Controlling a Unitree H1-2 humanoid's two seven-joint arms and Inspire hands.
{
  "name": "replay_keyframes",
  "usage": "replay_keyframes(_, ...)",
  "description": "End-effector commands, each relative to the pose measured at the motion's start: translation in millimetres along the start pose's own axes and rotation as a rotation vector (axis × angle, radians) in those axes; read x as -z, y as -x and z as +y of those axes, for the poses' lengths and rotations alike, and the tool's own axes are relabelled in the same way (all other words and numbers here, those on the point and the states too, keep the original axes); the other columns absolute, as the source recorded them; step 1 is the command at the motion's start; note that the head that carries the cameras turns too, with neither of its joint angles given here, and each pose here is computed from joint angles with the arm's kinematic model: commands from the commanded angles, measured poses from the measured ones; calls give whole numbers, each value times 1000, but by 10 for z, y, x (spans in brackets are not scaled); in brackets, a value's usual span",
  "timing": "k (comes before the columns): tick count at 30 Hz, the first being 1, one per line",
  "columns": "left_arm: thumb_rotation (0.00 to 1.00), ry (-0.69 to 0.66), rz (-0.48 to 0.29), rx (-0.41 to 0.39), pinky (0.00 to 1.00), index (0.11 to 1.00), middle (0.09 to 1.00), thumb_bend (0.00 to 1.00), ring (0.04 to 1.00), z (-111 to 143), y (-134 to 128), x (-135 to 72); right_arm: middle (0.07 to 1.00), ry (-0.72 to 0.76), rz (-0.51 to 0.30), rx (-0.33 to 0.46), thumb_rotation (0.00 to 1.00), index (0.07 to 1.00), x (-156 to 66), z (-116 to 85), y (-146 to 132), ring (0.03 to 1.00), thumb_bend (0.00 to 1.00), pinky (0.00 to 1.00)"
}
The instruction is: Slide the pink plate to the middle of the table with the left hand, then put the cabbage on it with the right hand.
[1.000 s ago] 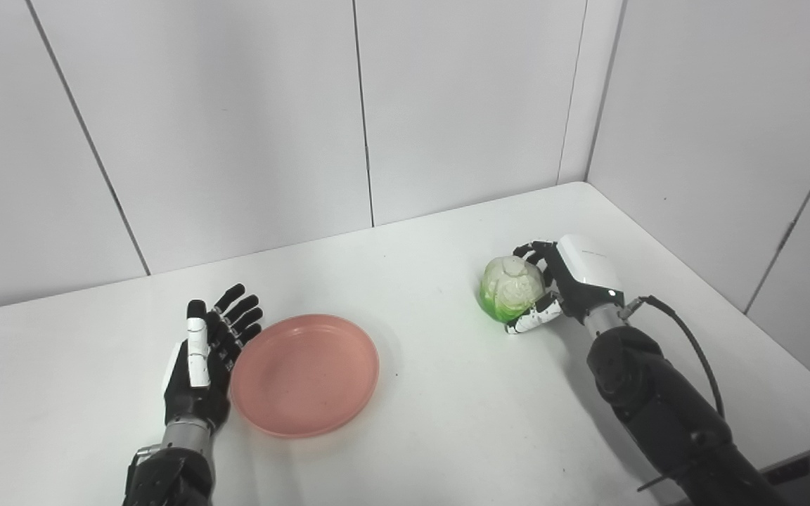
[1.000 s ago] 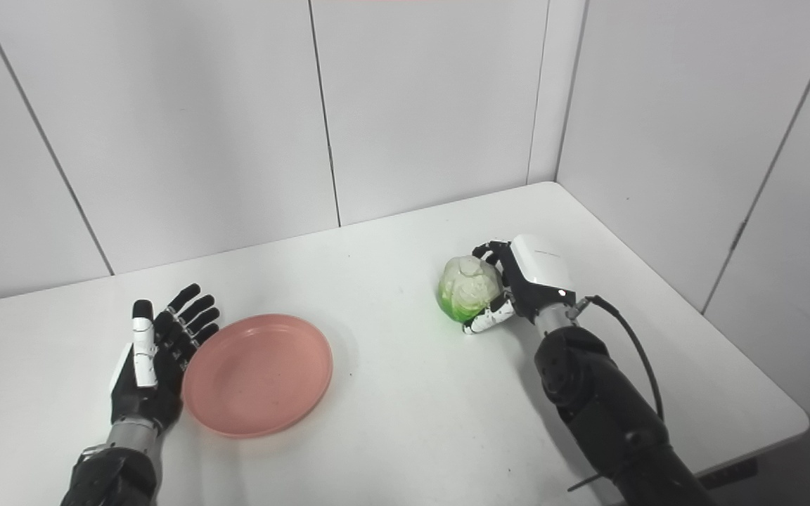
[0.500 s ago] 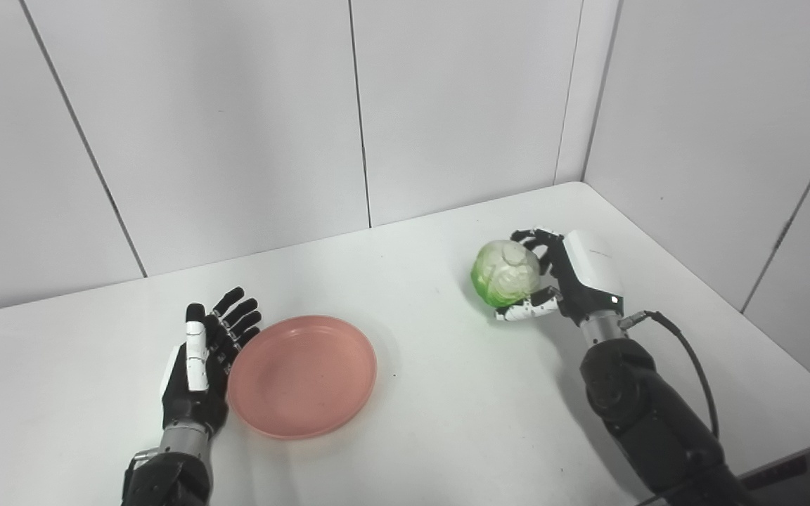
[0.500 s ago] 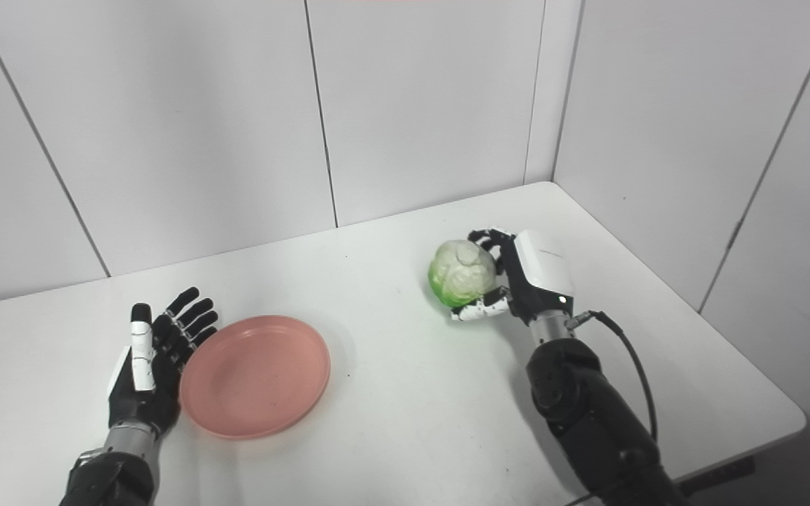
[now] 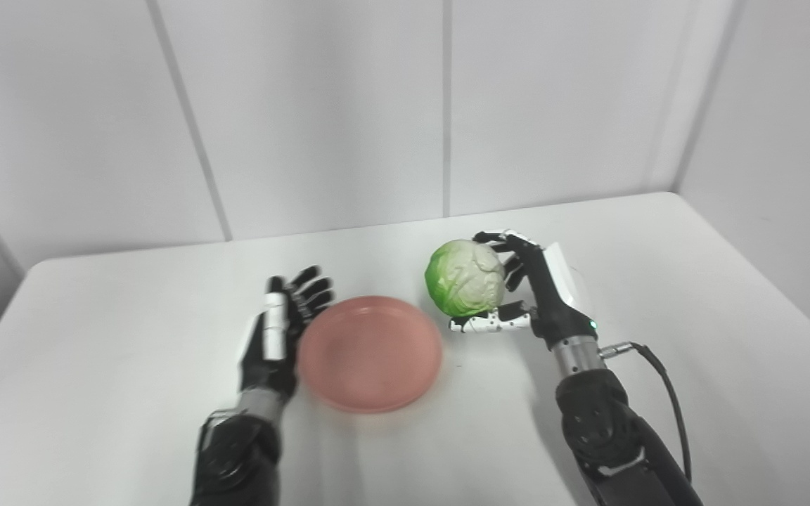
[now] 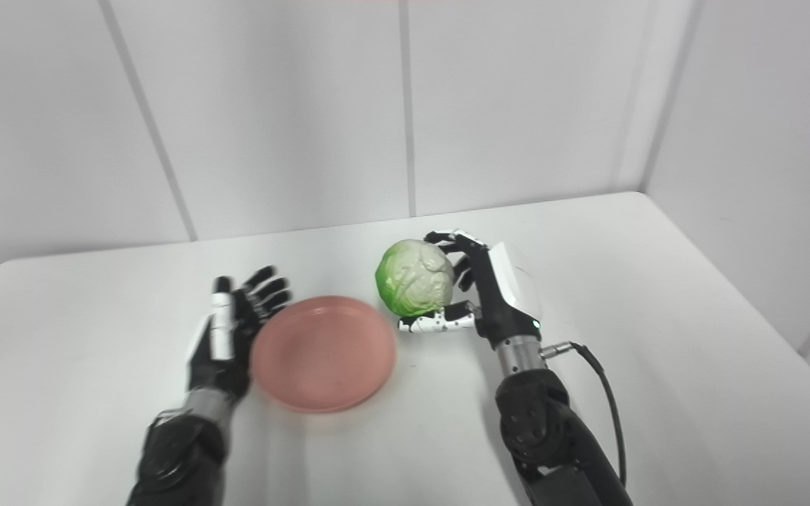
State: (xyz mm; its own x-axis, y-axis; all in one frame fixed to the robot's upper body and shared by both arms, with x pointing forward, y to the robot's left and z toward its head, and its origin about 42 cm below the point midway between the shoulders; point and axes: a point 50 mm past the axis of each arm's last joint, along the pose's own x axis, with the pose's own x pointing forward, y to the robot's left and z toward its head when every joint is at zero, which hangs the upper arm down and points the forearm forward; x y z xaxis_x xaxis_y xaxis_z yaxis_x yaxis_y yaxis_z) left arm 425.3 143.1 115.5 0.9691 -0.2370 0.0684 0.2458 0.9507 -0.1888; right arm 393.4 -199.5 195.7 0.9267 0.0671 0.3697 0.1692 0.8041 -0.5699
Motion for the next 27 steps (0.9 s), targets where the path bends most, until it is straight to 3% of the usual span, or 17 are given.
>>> replay_keyframes(1, 1000, 18, 49, -5, 837, 784, 799, 818, 816, -112, 113, 192, 451, -37, -123, -12, 0, 517, -226, 31, -163, 396, 526, 340)
replay_keyframes(6, 1000, 5, 55, -12, 852, 804, 814, 839, 822, -179, 103, 194, 472, -67, -140, -122, 0, 497, -284, 370, -138, 423, 528, 356)
replay_keyframes(14, 1000, -4, 41, -10, 860, 814, 828, 843, 837, -197, 75, 196, 447, 0, -146, -237, 0, 513, -225, 675, -167, 385, 526, 323)
replay_keyframes(23, 1000, -9, 40, -4, 825, 807, 824, 837, 835, -164, 67, 193, 441, 151, -219, -296, 0, 517, -134, 803, -188, 355, 524, 276)
replay_keyframes(25, 1000, -11, 41, -1, 823, 810, 825, 834, 832, -165, 73, 186, 445, 161, -229, -285, 0, 521, -118, 807, -184, 367, 524, 285)
replay_keyframes(27, 1000, -18, 42, 2, 821, 813, 828, 833, 835, -159, 76, 187, 459, 190, -243, -267, 1, 525, -113, 790, -174, 442, 524, 345)
